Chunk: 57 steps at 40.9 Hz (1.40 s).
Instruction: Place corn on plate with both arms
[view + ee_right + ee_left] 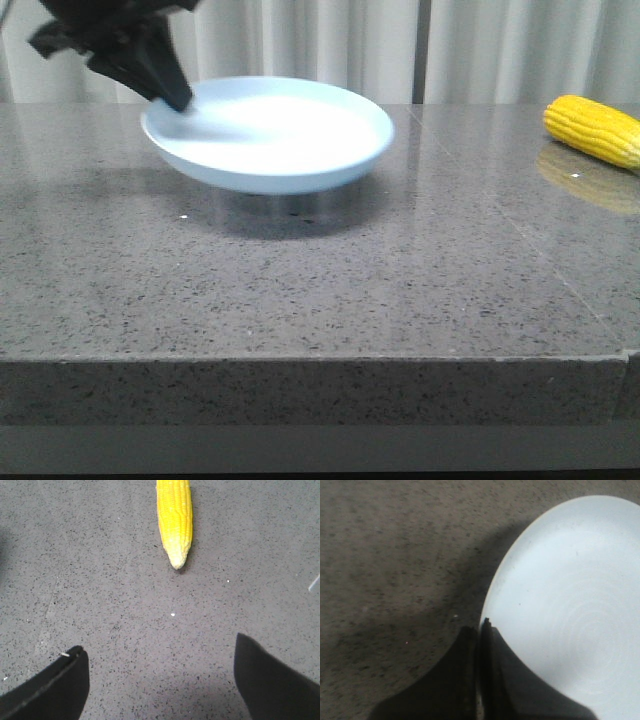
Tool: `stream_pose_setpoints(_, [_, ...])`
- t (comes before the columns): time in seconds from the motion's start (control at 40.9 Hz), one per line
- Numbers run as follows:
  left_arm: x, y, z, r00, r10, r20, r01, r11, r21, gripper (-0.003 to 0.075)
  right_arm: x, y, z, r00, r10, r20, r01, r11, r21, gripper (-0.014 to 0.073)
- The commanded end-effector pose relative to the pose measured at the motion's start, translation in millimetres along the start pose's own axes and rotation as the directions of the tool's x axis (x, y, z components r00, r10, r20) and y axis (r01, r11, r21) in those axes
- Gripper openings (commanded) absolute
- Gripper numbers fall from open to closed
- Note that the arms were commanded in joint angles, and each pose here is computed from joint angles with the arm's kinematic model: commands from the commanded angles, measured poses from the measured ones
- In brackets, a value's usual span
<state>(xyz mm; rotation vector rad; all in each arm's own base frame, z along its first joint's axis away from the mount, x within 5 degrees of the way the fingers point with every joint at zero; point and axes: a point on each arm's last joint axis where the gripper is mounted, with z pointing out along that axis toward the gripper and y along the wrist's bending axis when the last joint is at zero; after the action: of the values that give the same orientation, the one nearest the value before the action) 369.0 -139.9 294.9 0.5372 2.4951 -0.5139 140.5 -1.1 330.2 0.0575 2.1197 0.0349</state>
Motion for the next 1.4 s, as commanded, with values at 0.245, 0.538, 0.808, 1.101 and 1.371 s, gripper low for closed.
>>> stream_pose_setpoints(0.245, [-12,-26,12,0.997,0.009,0.074,-0.013,0.999,0.052,-0.0007,-13,0,-3,0.996,-0.011,0.089,0.01,1.0,0.004,0.0613])
stream_pose_setpoints(0.538, [-9,-26,14,0.999,0.016,0.038,-0.018,0.998,0.056,0.0386,-13,0,-3,0.996,-0.011,0.089,0.01,1.0,0.004,0.0613])
stream_pose_setpoints(0.808, [-15,-30,-18,0.992,0.114,0.061,-0.114,0.994,-0.007,0.0442,-13,0,-3,0.996,-0.011,0.089,0.01,1.0,0.004,0.0613])
stream_pose_setpoints(1.101, [-6,-70,-97,0.958,0.272,0.092,-0.253,0.95,-0.182,0.044,-13,0,-3,0.996,-0.011,0.089,0.01,1.0,0.004,0.0613])
stream_pose_setpoints(1.371, [31,-115,-152,0.929,0.357,0.092,-0.309,0.891,-0.333,0.044,-13,0,-3,0.996,-0.011,0.089,0.01,1.0,0.004,0.0613])
